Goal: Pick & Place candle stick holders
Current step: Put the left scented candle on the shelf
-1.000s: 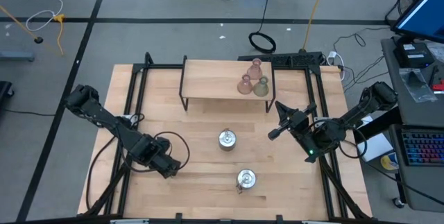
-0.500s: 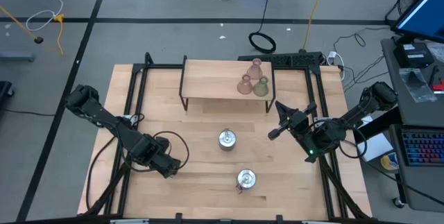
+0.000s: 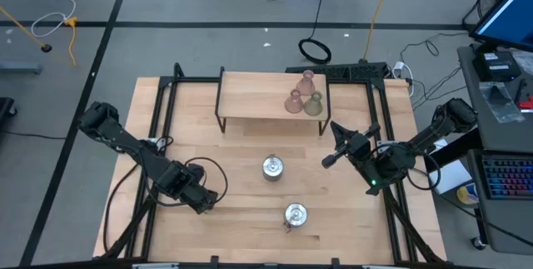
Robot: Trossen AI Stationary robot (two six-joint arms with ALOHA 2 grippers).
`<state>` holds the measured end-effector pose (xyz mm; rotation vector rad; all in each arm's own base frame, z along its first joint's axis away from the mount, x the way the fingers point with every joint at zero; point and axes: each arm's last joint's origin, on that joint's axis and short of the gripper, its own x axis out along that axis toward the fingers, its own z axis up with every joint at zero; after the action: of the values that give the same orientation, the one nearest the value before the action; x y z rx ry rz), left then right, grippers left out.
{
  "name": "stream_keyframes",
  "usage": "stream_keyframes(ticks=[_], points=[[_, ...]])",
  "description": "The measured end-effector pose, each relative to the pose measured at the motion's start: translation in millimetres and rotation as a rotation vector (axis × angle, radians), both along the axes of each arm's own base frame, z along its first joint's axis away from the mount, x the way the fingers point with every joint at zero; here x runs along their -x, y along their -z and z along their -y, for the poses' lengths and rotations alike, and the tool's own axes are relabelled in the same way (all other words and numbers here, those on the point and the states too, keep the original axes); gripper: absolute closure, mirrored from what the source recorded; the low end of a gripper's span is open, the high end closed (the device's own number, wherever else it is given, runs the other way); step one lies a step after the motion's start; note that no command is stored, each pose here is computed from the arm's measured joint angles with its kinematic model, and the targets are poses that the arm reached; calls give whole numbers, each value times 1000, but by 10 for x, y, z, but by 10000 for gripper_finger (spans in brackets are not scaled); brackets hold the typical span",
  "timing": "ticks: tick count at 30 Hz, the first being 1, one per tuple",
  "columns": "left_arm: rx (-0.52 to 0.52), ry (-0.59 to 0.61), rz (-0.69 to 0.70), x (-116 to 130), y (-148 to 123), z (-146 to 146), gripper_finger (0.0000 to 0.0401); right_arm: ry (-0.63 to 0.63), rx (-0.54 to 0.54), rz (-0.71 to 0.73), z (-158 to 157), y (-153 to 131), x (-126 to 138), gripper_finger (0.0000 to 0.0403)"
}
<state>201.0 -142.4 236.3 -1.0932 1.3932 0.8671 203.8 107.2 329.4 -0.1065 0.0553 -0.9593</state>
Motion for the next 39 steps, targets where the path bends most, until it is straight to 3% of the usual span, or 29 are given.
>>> stream_keyframes(ticks=[30, 39], points=[[-27, 34, 9, 49, 1, 54, 1, 0, -3, 3, 1, -3, 1, 403], [-27, -6, 32, 74, -2, 120, 1, 0, -2, 3, 1, -3, 1, 403]])
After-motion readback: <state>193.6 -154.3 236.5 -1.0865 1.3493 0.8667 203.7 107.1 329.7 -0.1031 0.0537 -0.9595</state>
